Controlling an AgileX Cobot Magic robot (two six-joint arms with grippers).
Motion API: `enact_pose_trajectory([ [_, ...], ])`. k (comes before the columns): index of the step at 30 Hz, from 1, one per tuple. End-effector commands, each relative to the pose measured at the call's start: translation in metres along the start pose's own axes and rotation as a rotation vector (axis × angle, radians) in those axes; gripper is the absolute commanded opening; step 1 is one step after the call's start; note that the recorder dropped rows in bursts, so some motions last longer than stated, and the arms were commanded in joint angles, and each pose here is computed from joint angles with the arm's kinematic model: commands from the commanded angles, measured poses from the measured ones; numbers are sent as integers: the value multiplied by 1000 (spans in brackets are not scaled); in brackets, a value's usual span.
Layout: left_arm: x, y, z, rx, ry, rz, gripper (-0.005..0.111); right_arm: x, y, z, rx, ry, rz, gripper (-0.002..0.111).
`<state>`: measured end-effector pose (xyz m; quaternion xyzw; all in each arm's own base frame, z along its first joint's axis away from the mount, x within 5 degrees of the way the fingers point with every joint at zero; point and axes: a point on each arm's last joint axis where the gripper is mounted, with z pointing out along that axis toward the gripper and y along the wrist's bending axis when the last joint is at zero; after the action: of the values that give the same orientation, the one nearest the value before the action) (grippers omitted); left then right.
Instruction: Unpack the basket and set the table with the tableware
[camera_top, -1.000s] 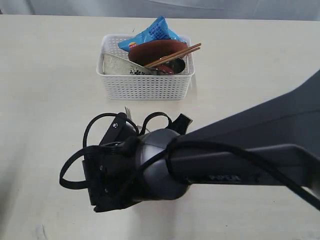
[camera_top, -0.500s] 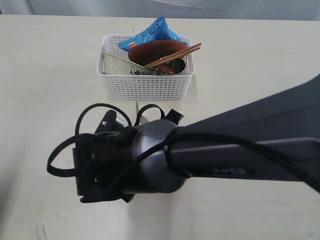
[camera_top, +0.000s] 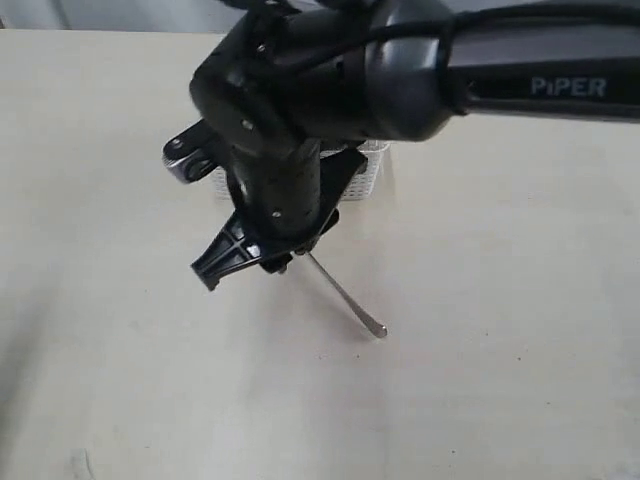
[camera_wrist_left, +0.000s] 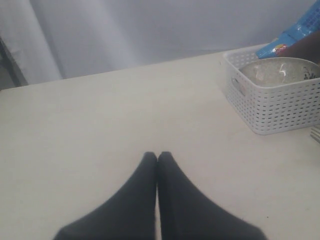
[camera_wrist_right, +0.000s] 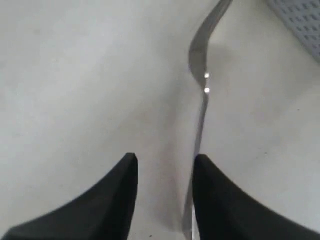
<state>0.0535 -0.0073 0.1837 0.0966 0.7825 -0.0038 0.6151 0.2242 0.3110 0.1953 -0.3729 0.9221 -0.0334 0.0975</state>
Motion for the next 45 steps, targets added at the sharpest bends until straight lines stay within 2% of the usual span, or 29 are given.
enact_pose_trajectory([
  [1,-1,0,0,1,-13,5,0,-6,-18,4,-8,-9,6,36],
  [8,-1,0,0,1,-13,5,0,-10,-14,26,-16,-4,-54,36],
  [14,-1,0,0,1,-13,5,0,-11,-19,51,-3,43,-48,36],
  [19,-1,0,0,1,-13,5,0,-13,-23,66,72,43,-94,36],
  [24,-1,0,0,1,-13,5,0,-15,-22,74,73,26,-84,36],
  [30,-1,0,0,1,-13,5,0,-13,-20,87,77,62,-90,27],
  [36,-1,0,0,1,-13,5,0,-8,-20,95,84,122,-80,27],
  [38,-1,0,0,1,-13,5,0,-6,-21,94,92,138,-76,21],
  [41,-1,0,0,1,-13,6,0,-4,-20,93,99,163,-78,-1],
  [45,-1,0,0,1,-13,6,0,-1,-20,92,105,191,-75,0],
])
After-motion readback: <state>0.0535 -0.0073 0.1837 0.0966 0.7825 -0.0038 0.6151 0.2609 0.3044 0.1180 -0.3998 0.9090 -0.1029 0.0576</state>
